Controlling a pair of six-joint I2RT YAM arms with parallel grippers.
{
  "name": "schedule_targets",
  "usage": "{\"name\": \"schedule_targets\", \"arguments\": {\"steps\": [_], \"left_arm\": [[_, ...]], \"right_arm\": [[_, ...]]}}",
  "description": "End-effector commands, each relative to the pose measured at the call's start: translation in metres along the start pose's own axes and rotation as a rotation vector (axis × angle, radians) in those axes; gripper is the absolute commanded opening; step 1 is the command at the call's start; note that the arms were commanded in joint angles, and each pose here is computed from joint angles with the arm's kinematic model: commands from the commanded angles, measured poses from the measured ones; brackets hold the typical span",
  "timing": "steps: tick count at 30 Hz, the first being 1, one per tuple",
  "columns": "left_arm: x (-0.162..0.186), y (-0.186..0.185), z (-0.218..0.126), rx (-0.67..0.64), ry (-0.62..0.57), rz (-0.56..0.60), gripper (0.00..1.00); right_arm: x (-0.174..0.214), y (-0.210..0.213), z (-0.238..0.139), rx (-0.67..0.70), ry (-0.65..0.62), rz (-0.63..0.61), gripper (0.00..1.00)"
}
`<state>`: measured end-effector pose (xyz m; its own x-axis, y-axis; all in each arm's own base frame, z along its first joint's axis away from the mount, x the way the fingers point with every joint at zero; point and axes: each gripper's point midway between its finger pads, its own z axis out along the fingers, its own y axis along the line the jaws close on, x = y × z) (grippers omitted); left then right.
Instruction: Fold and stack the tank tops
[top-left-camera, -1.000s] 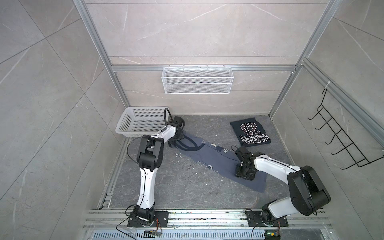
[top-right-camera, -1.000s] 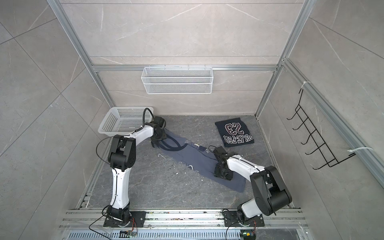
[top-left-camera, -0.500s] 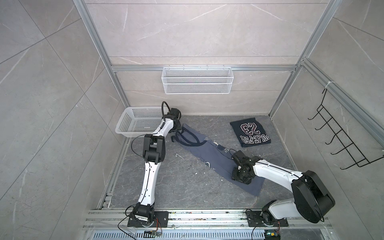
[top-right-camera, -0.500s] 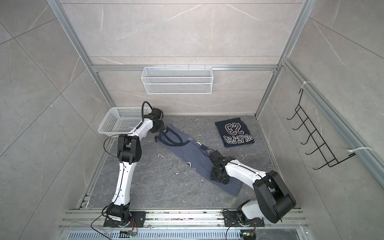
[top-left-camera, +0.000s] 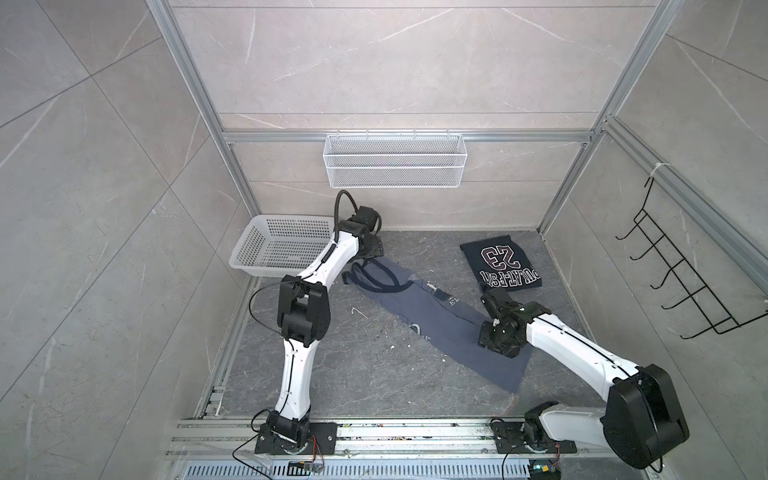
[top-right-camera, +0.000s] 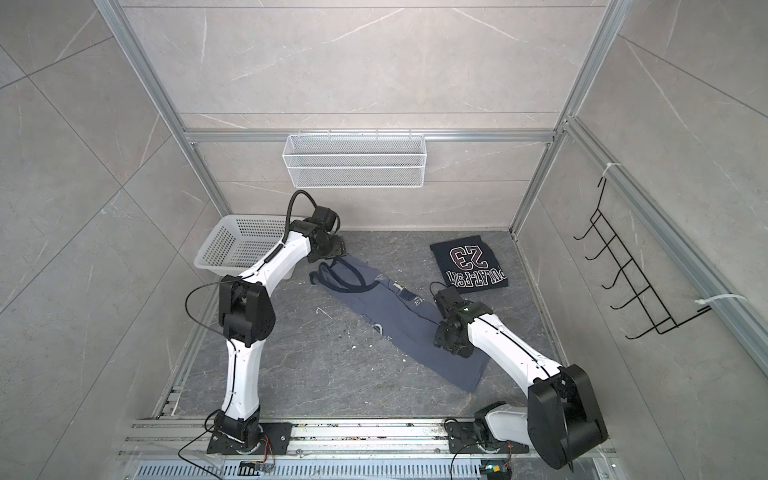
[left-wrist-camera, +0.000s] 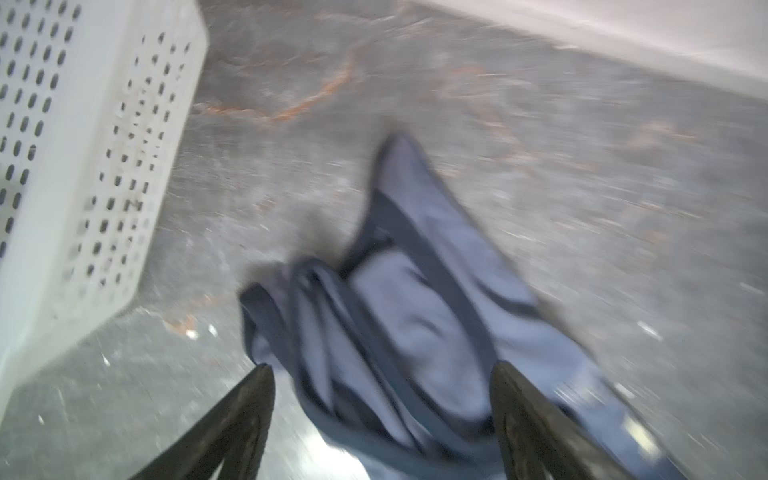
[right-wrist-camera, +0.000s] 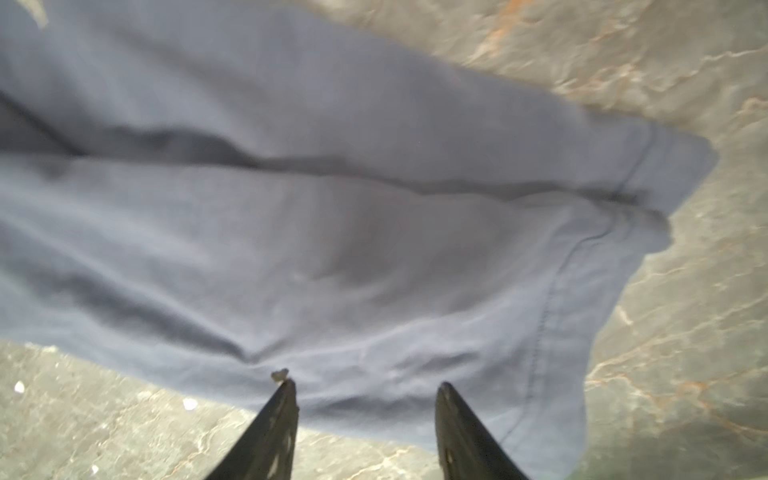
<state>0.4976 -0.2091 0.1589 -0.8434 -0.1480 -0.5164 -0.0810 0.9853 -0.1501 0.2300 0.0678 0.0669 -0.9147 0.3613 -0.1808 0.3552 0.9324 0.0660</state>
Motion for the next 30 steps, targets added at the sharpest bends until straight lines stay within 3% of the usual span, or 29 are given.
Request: {"name": "schedule_targets", "arguments": {"steps": [1,8,12,21,26,30], "left_arm": [[0.030,-0.022,-0.006,0.018,0.023,-0.032,0.84],[0.111,-0.044,0.031,-0.001,0.155,-0.105,0.83],[0.133,-0.042,0.063,-0.019,0.217,-0.113,0.81],[0.119,-0.010,0.114,-0.100,0.223,-0.082,0.80],[0.097,-0.002,0.137,-0.078,0.219,-0.021,0.80],[0.073,-0.009,0.149,-0.040,0.193,0.046,0.80]], "right_arm": [[-0.001,-0.004,0.003,-0.001,0.032,-0.023,0.55],[0.000,-0.011,0.020,0.044,0.081,-0.013,0.56],[0.013,-0.010,0.035,0.035,0.126,-0.012,0.56],[0.058,0.019,0.053,0.031,0.196,-0.100,0.56],[0.102,0.058,0.059,-0.061,0.255,-0.128,0.56],[0.133,0.096,0.045,-0.109,0.230,-0.190,0.56]]}}
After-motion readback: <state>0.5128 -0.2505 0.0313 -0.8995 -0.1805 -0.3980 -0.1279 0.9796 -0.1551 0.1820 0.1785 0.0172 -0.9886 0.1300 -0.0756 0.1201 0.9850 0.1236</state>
